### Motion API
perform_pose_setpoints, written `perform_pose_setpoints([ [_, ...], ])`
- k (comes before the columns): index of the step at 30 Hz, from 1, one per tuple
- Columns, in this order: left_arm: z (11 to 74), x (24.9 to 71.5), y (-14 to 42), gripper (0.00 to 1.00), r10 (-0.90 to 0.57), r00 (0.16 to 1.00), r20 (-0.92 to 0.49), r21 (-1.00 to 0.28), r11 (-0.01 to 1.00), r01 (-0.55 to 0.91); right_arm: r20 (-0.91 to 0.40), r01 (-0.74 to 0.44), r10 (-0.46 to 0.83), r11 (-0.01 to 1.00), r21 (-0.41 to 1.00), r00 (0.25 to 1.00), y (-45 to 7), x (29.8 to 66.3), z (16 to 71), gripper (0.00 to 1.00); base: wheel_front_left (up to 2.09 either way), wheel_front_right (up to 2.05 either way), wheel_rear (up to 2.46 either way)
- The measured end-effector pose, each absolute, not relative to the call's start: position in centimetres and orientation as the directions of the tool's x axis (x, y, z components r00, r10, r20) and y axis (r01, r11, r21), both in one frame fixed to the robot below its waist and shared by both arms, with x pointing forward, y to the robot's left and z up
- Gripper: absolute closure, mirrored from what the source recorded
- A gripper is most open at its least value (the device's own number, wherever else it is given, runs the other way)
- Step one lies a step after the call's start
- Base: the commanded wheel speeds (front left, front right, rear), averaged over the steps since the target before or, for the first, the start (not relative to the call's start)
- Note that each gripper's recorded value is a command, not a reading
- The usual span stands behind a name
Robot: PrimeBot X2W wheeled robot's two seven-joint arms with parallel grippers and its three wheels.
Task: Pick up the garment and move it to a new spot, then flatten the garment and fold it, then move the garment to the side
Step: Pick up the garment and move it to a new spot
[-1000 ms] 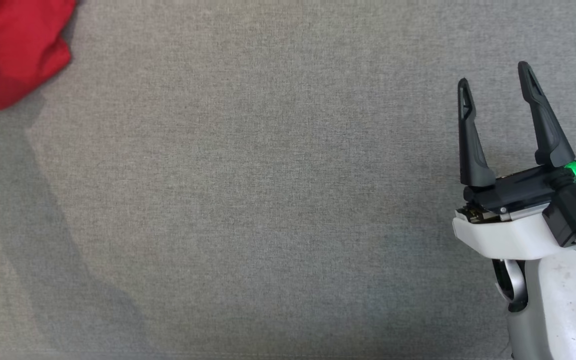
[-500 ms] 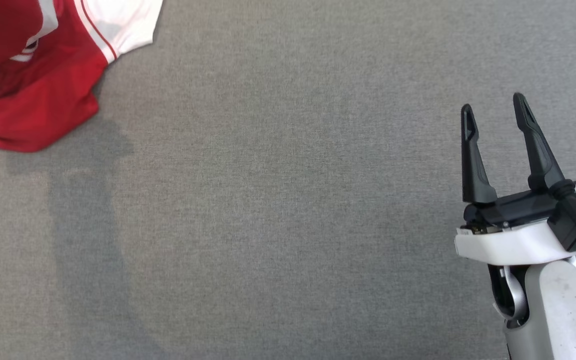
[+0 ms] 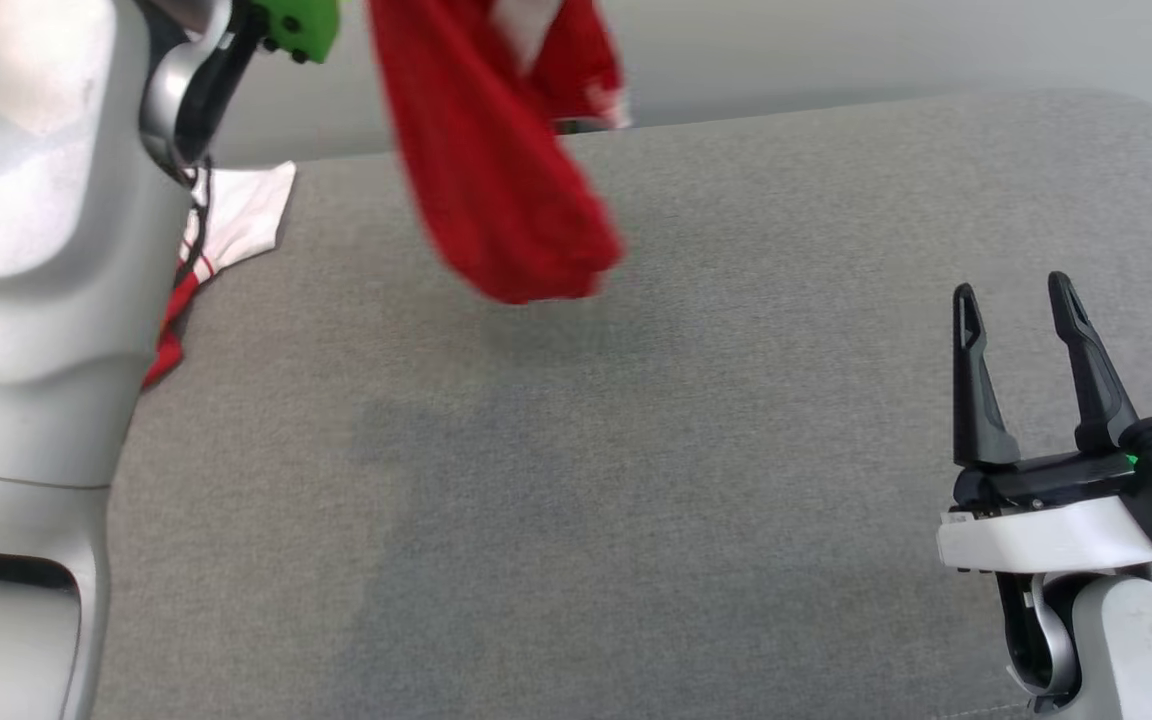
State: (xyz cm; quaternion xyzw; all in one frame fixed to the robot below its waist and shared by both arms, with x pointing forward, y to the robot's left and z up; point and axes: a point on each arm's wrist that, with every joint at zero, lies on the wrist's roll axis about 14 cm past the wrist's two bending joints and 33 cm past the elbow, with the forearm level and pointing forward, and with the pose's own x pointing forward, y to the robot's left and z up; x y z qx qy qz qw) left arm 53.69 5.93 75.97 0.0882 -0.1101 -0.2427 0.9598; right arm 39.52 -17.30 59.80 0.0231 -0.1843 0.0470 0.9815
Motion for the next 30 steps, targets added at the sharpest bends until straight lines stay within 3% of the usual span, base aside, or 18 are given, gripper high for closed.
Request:
perform_pose_setpoints([
  [4, 77.1, 51.5, 1.0, 1.00, -0.594, 0.778, 0.204, 0.191, 0.804, 0.564, 0.379, -0.030, 0.018, 0.999, 0.025, 0.925, -19.7, 37.9, 60.4, 0.00, 0.00, 0.00, 0.00],
  [9, 69.0, 50.7, -1.8, 1.00, -0.628, 0.771, 0.104, 0.011, 0.776, 0.631, 0.388, 0.047, -0.055, 0.998, 0.031, 0.920, -22.3, 36.5, 60.8, 0.00, 0.00, 0.00, 0.00],
  [13, 58.9, 50.0, -1.8, 1.00, -0.591, 0.805, -0.038, -0.192, 0.795, 0.575, 0.377, 0.077, -0.085, 0.996, 0.035, 0.922, -23.3, 36.2, 60.5, 0.00, 0.00, 0.00, 0.00],
  [16, 51.2, 48.6, -0.7, 1.00, -0.547, 0.818, -0.177, -0.276, 0.825, 0.492, 0.368, 0.084, -0.091, 0.996, 0.037, 0.925, -23.5, 36.6, 60.2, 0.00, 0.00, 0.00, 0.00],
  [19, 45.3, 46.8, 0.4, 1.00, -0.510, 0.808, -0.294, -0.302, 0.852, 0.428, 0.359, 0.089, -0.096, 0.995, 0.036, 0.928, -23.7, 37.1, 59.8, 0.00, 0.00, 0.00, 0.00],
  [23, 42.1, 46.2, 2.1, 1.00, -0.459, 0.821, -0.340, -0.295, 0.881, 0.370, 0.342, 0.088, -0.095, 0.996, 0.034, 0.935, -23.7, 37.5, 59.2, 0.00, 0.00, 0.00, 0.00],
  [25, 41.6, 46.2, 3.2, 0.91, -0.426, 0.837, -0.345, -0.280, 0.897, 0.341, 0.338, 0.080, -0.087, 0.996, 0.035, 0.937, -23.4, 37.8, 59.1, 0.00, 0.00, 0.00, 0.00],
  [28, 40.8, 46.1, 4.9, 0.56, -0.381, 0.853, -0.357, -0.262, 0.917, 0.300, 0.335, 0.058, -0.067, 0.998, 0.038, 0.940, -22.7, 38.2, 58.9, 0.00, 0.00, 0.00, 0.00],
  [29, 40.7, 46.1, 5.3, 0.34, -0.372, 0.858, -0.355, -0.259, 0.921, 0.292, 0.335, 0.050, -0.061, 0.998, 0.039, 0.940, -22.5, 38.3, 58.9, 0.00, 0.00, 0.00, 0.00],
  [30, 40.7, 46.0, 5.5, 0.00, -0.368, 0.862, -0.348, -0.257, 0.922, 0.289, 0.334, 0.043, -0.054, 0.998, 0.040, 0.941, -22.2, 38.5, 58.9, 0.00, 0.00, 0.00, 0.00],
])
